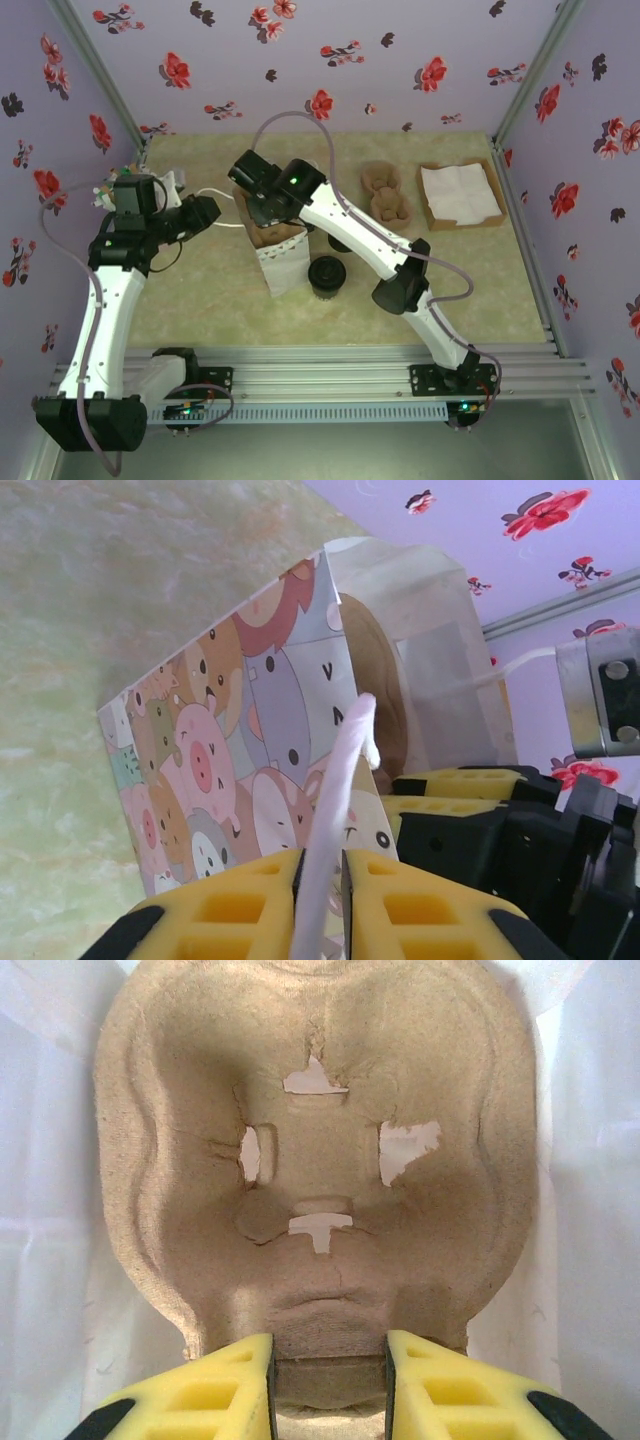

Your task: Pack the takeout coffee

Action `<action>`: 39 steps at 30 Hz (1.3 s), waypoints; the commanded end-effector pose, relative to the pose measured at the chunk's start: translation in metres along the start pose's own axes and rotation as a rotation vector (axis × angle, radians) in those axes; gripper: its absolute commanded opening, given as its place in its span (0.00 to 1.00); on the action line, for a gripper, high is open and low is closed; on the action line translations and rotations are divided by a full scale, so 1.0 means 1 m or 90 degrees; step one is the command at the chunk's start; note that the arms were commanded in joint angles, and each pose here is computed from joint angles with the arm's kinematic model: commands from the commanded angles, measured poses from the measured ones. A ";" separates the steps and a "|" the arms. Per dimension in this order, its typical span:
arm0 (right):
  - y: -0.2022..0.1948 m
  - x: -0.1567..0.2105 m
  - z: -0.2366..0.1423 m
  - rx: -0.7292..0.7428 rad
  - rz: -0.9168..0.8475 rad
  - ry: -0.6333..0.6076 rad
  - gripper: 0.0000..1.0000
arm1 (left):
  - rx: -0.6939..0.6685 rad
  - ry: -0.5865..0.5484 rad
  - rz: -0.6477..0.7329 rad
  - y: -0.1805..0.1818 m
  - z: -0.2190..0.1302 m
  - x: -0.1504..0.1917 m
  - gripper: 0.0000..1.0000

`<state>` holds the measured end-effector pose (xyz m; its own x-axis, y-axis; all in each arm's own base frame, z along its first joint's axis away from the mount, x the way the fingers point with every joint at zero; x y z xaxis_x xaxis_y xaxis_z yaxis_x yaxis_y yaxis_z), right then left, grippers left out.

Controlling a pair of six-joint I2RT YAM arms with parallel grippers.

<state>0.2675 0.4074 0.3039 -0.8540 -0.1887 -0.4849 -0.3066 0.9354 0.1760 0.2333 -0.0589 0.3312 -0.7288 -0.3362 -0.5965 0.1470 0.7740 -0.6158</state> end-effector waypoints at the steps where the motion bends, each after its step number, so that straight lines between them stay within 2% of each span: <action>1: 0.002 0.003 -0.002 0.018 -0.028 -0.004 0.30 | 0.021 0.002 -0.018 -0.002 -0.007 0.007 0.17; 24: 0.012 0.019 0.024 0.055 -0.071 0.017 0.30 | 0.033 0.010 -0.047 0.001 -0.014 0.029 0.17; 39: 0.011 0.037 0.042 0.069 -0.067 0.082 0.29 | 0.024 0.009 -0.027 0.001 -0.014 0.026 0.18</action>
<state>0.2570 0.4235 0.2638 -0.8540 -0.2981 -0.4264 -0.3583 0.9312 0.0668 0.2056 -0.0603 0.3169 -0.7499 -0.3736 -0.5460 0.1207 0.7341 -0.6682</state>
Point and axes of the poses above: each hand's point on the last joint's axis, 136 mm out from that joint toward the fingers, its own z axis out along the fingers, its own y axis along the line the jaws close on, x = y × z, the point moved 8 cm from there along -z, back along the fingers, and after that the axes turned 8 degrees about z, right-handed, at the moved point
